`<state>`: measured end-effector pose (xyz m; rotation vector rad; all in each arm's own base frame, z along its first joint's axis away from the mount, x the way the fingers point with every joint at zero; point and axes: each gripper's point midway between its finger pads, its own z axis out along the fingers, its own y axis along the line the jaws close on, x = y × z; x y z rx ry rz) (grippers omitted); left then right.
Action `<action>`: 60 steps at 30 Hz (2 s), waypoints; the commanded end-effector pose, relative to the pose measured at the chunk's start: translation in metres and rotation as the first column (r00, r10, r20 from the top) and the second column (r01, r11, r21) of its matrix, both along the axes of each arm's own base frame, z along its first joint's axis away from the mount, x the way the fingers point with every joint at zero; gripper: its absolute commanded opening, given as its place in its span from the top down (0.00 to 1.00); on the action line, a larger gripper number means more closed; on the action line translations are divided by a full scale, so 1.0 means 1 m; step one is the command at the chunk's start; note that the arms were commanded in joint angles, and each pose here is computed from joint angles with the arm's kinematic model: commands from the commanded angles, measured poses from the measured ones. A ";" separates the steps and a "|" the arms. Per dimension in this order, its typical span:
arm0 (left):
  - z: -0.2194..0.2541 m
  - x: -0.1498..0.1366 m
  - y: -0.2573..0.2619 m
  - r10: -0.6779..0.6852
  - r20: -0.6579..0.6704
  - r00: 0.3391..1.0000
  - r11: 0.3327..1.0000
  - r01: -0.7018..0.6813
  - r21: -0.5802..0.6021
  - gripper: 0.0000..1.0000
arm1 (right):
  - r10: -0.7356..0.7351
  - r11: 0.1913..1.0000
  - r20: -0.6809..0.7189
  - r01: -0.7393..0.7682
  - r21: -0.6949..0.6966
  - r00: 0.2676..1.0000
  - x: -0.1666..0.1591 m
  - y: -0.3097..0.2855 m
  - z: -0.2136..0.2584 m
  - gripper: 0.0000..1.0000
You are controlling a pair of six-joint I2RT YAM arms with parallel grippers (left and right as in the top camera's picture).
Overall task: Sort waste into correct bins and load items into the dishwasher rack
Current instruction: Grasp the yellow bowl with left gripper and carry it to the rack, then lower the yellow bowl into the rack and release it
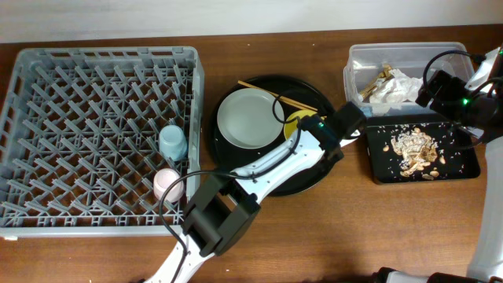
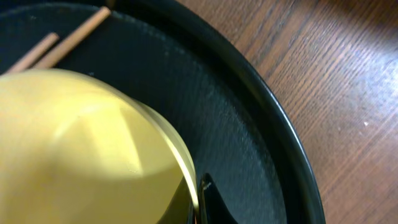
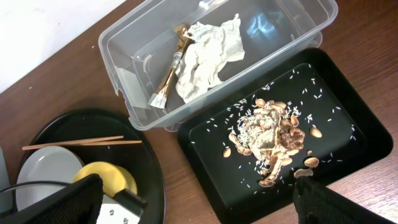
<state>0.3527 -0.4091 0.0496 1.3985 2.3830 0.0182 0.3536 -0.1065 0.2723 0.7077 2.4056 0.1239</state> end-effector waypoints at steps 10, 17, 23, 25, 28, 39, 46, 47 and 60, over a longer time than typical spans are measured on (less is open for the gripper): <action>0.237 0.043 0.138 0.103 -0.336 0.936 0.728 -0.301 -0.616 0.99 | -0.012 1.000 0.013 0.012 -0.009 1.000 0.002 -0.003 0.006 0.02; 0.270 0.082 0.276 0.145 -0.467 0.872 0.445 -0.479 -0.756 1.00 | -0.012 1.000 0.013 0.012 -0.009 1.000 0.002 -0.003 0.006 0.02; 0.265 0.113 0.351 -0.017 -0.559 0.829 0.124 -0.553 -0.824 1.00 | -0.012 1.000 0.013 0.012 -0.009 1.000 0.002 -0.003 0.006 0.02; 0.248 0.124 0.363 -0.097 -0.588 0.803 0.034 -0.588 -0.808 1.00 | -0.012 1.000 0.013 0.012 -0.009 1.000 0.002 -0.003 0.006 0.02; 0.196 0.143 0.369 -0.137 -0.670 0.730 -0.008 -0.677 -0.736 1.00 | -0.012 1.000 0.013 0.012 -0.009 1.000 0.002 -0.003 0.006 0.02; 0.141 0.149 0.342 -0.150 -0.730 0.666 0.054 -0.732 -0.679 1.00 | -0.012 1.000 0.013 0.012 -0.009 1.000 0.002 -0.003 0.006 0.02; 0.093 0.141 0.343 -0.072 -0.826 0.559 0.119 -0.817 -0.564 1.00 | -0.012 1.000 0.013 0.012 -0.009 1.000 0.002 -0.003 0.006 0.02; 0.090 0.140 0.342 -0.064 -0.831 0.553 0.127 -0.821 -0.557 1.00 | -0.012 1.000 0.013 0.012 -0.009 1.000 0.002 -0.003 0.006 0.02; 0.052 0.132 0.352 0.110 -0.860 0.499 0.252 -0.851 -0.462 1.00 | -0.012 1.000 0.013 0.012 -0.009 1.000 0.002 -0.003 0.006 0.02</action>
